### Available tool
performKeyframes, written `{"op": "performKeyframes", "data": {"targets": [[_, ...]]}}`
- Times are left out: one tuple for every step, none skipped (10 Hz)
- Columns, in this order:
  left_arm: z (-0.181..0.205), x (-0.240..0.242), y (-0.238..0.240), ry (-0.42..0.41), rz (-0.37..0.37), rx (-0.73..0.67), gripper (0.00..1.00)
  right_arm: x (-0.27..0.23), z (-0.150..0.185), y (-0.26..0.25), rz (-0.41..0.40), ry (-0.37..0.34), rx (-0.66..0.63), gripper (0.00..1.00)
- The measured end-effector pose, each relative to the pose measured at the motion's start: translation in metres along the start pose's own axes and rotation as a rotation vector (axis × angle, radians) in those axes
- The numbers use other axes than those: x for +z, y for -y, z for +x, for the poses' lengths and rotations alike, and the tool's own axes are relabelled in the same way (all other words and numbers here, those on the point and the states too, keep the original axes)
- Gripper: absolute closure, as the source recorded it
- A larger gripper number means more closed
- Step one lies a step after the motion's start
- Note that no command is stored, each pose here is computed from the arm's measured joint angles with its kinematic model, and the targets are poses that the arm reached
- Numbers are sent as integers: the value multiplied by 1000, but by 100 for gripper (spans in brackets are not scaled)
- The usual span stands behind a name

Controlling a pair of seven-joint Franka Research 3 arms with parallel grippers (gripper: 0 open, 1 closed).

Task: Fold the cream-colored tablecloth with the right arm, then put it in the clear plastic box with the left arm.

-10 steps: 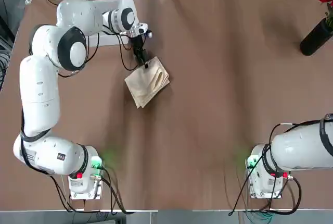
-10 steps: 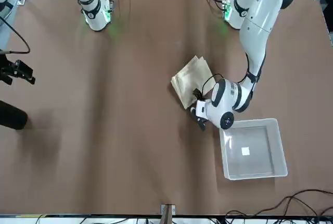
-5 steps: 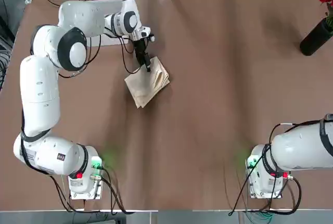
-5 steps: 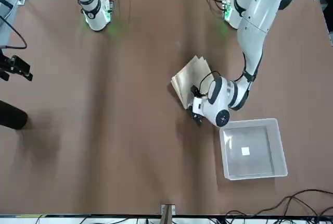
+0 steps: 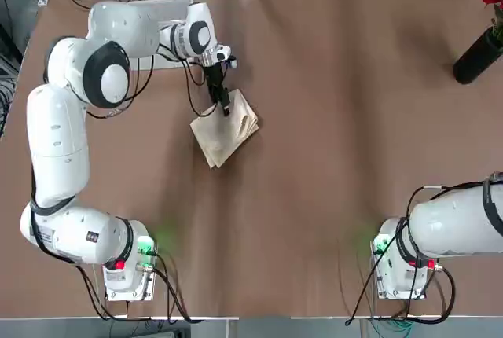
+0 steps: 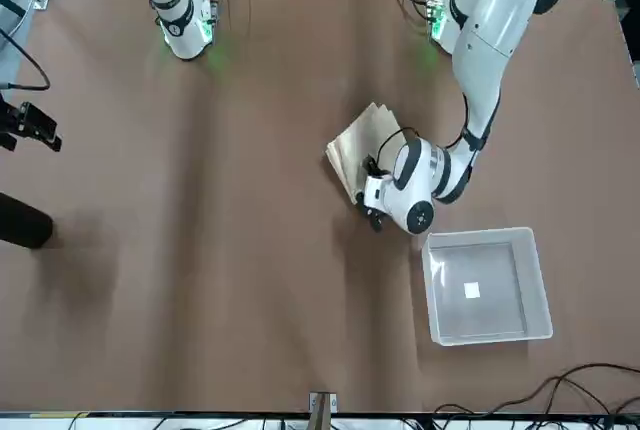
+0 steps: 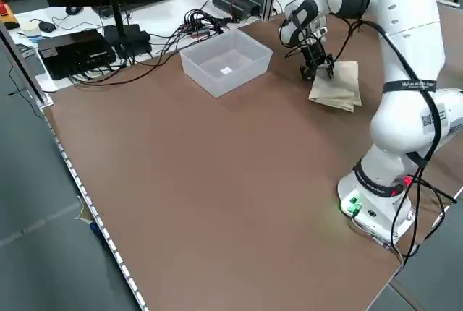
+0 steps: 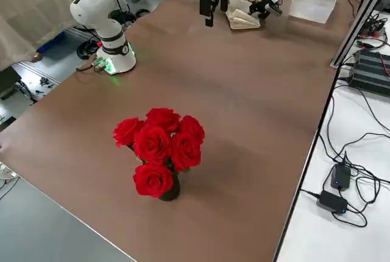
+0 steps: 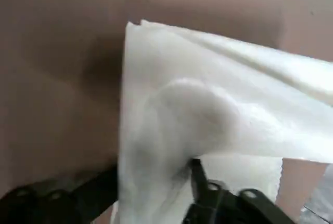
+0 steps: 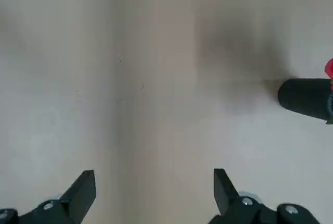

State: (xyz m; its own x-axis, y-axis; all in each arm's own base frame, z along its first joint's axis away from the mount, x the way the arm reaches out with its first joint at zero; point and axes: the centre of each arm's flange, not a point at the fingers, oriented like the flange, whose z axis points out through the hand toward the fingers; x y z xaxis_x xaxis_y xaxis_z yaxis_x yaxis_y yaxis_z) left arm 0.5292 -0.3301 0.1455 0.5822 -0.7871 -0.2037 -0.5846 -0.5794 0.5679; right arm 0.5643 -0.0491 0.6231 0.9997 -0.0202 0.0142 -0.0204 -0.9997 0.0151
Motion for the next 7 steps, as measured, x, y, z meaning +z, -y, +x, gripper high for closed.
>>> {"op": "performKeyframes", "data": {"targets": [[-2, 1, -2, -7, 9, 0, 63, -2, -2, -1, 1, 11, 3, 0], [-5, 0, -5, -14, 16, -1, 75, -7, -4, -3, 1, 18, 7, 0], [-7, -3, -7, -18, 18, -2, 85, -11, -5, -5, 1, 17, 12, 0], [-9, -5, -7, -19, 20, -3, 85, -13, -6, -8, 1, 16, 18, 0], [-10, -9, -8, -24, 23, -4, 85, -12, -6, -12, 1, 19, 24, 0], [-11, -14, -9, -31, 28, -3, 85, -12, -8, -17, 2, 27, 33, 0], [-13, -22, -9, -34, 28, -3, 85, -11, -9, -22, 2, 37, 42, 0]]}}
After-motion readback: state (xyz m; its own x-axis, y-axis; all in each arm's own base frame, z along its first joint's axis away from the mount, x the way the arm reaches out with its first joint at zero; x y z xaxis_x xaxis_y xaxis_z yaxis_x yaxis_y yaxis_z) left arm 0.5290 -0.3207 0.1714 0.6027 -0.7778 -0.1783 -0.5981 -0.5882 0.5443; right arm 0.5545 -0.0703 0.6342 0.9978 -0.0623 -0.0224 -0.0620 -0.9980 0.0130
